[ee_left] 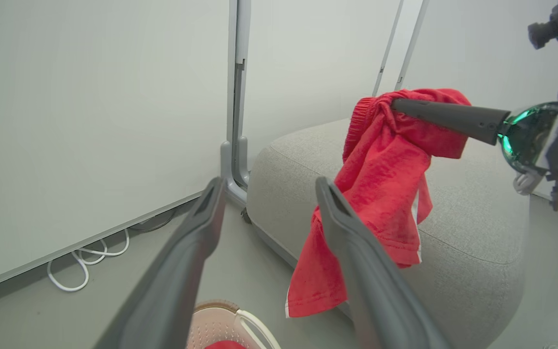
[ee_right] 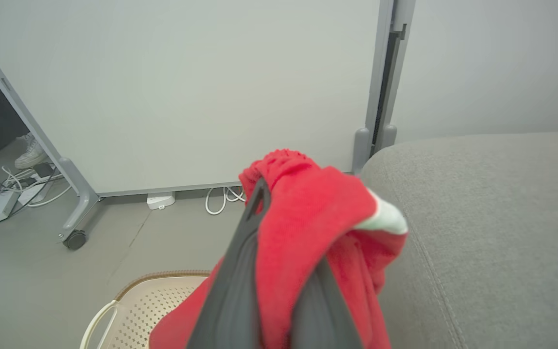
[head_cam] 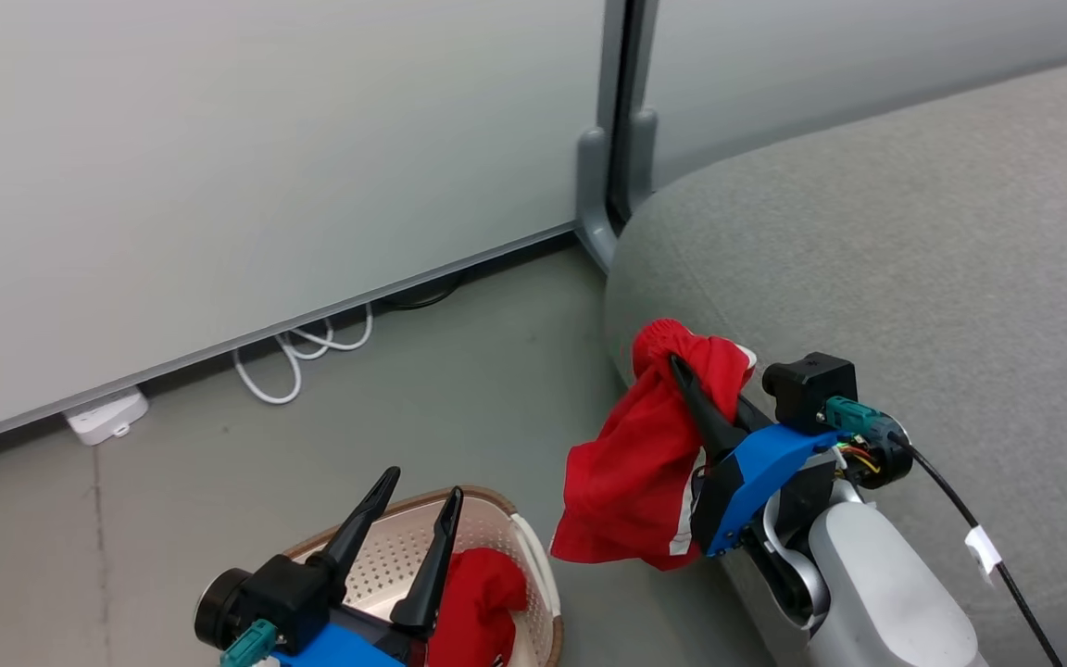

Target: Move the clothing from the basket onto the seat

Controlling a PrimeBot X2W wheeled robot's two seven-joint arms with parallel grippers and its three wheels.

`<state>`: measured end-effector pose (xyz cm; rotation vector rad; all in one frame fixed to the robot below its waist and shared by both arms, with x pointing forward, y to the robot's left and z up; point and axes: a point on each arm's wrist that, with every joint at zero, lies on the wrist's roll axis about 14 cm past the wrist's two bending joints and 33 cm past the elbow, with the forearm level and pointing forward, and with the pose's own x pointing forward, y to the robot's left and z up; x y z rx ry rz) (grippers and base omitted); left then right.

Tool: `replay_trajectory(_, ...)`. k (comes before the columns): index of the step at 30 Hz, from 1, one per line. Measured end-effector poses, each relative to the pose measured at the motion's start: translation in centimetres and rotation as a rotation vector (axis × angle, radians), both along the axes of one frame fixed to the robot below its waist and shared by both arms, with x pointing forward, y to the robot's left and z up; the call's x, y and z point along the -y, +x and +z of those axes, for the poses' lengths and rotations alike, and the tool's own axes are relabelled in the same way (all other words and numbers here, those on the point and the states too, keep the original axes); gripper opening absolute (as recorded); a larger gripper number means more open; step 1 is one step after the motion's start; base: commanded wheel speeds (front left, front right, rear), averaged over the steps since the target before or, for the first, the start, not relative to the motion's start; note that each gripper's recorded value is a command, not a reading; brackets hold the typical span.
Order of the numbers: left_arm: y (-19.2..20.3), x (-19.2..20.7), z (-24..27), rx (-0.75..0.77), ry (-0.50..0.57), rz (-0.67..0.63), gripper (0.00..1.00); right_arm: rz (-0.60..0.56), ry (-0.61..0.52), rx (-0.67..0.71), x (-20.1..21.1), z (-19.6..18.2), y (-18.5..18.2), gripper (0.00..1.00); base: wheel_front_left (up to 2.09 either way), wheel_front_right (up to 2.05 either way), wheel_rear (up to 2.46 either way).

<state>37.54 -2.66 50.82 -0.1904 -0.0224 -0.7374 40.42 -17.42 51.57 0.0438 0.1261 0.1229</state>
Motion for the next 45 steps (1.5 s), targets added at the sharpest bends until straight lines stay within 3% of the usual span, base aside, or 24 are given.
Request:
replay_trajectory(14, -0.9, 7.7, -0.8, -0.003, 0.010, -0.244, 1.00, -0.246, 0.019, -0.010, 8.2, -0.6, -4.6, 0.00, 0.00, 0.00, 0.00)
replay_trajectory(21, -0.8, 8.5, -1.2, -0.016, 0.004, -0.269, 1.00, -0.293, 0.028, -0.032, 9.7, -1.4, -4.9, 0.00, 0.00, 0.00, 0.00)
replay_trajectory(25, 0.3, 8.2, -1.5, -0.011, 0.001, -0.264, 1.00, -0.336, 0.053, -0.036, 11.9, 0.0, -2.5, 0.00, 0.00, 0.00, 0.00)
replay_trajectory(29, 1.6, 8.1, -2.5, -0.009, 0.009, -0.276, 1.00, -0.414, 0.055, 0.040, 15.9, 4.4, 1.6, 0.00, 0.00, 0.00, 0.00)
replay_trajectory(37, 4.9, 7.2, -4.6, -0.004, 0.011, -0.292, 1.00, -0.608, -0.085, 0.148, 26.2, 10.4, 6.8, 0.00, 0.00, 0.00, 0.00)
replay_trajectory(41, 6.6, 6.0, -6.2, -0.005, 0.022, -0.279, 1.00, -0.681, -0.109, 0.171, 29.0, 9.3, 8.7, 0.00, 0.00, 0.00, 0.00)
replay_trajectory(45, 7.7, 4.4, -8.4, -0.034, 0.040, -0.256, 1.00, -0.705, -0.093, 0.078, 29.2, 3.1, 10.4, 0.00, 0.00, 0.00, 0.00)
